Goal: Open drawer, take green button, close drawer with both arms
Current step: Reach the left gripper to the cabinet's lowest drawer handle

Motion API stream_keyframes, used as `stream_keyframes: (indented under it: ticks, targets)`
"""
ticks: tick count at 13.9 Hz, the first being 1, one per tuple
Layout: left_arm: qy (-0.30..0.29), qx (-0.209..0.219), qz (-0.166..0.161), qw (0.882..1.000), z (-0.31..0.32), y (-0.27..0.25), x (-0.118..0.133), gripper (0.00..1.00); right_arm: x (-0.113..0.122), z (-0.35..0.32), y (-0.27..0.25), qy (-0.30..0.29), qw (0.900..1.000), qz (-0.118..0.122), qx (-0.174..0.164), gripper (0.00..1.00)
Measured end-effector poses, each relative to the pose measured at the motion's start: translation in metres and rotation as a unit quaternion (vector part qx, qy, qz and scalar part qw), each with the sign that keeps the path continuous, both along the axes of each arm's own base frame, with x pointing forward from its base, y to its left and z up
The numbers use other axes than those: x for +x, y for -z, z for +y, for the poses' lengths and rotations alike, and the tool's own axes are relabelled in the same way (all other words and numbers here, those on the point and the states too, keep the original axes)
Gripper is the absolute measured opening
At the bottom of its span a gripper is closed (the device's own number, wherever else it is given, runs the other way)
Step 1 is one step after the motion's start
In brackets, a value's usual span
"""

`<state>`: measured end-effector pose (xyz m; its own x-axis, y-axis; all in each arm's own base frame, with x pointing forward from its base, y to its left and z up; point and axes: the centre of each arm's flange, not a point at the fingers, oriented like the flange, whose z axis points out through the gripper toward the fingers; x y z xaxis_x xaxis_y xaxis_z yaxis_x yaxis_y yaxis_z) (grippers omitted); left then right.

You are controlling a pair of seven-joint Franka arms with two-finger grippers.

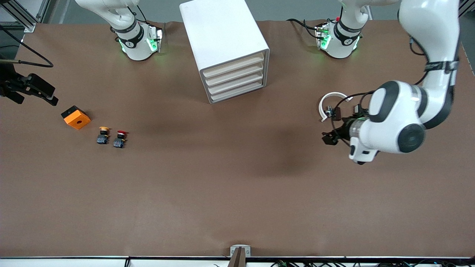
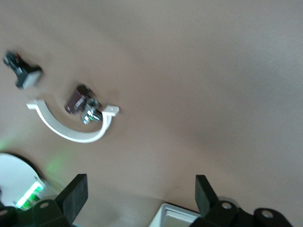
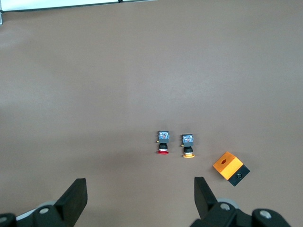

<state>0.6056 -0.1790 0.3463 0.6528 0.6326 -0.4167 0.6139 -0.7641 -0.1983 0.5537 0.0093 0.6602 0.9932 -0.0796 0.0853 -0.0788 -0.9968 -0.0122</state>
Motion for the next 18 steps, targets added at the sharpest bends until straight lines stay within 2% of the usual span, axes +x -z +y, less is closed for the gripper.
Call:
stream_keyframes:
  ticks: [2, 3, 5, 7, 9, 13, 15, 18]
  targets:
    - [-0.059, 0.039, 0.026, 0.997, -0.037, 0.026, -0.003, 1.00, 0.000, 0.000, 0.000, 0.000, 1.000, 0.000, 0.000, 1.00]
    - [-0.102, 0.058, 0.045, 0.992, -0.055, 0.039, -0.006, 1.00, 0.000, 0.000, 0.000, 0.000, 1.000, 0.000, 0.000, 1.00]
    - [-0.194, 0.102, 0.091, 0.972, -0.087, 0.069, -0.014, 1.00, 0.000, 0.000, 0.000, 0.000, 1.000, 0.000, 0.000, 1.00]
    - [-0.248, 0.137, 0.127, 0.951, -0.113, 0.095, -0.025, 1.00, 0.000, 0.000, 0.000, 0.000, 1.000, 0.000, 0.000, 1.00]
    - [-0.279, 0.145, 0.165, 0.935, -0.137, 0.111, -0.038, 1.00, 0.000, 0.000, 0.000, 0.000, 1.000, 0.000, 0.000, 1.00]
    - [-0.351, 0.173, 0.247, 0.887, -0.173, 0.139, -0.061, 1.00, 0.000, 0.000, 0.000, 0.000, 1.000, 0.000, 0.000, 1.00]
    - [-0.379, 0.170, 0.289, 0.863, -0.184, 0.147, -0.067, 1.00, 0.000, 0.000, 0.000, 0.000, 1.000, 0.000, 0.000, 1.00]
    - [-0.398, 0.170, 0.329, 0.839, -0.190, 0.151, -0.071, 1.00, 0.000, 0.000, 0.000, 0.000, 1.000, 0.000, 0.000, 1.00]
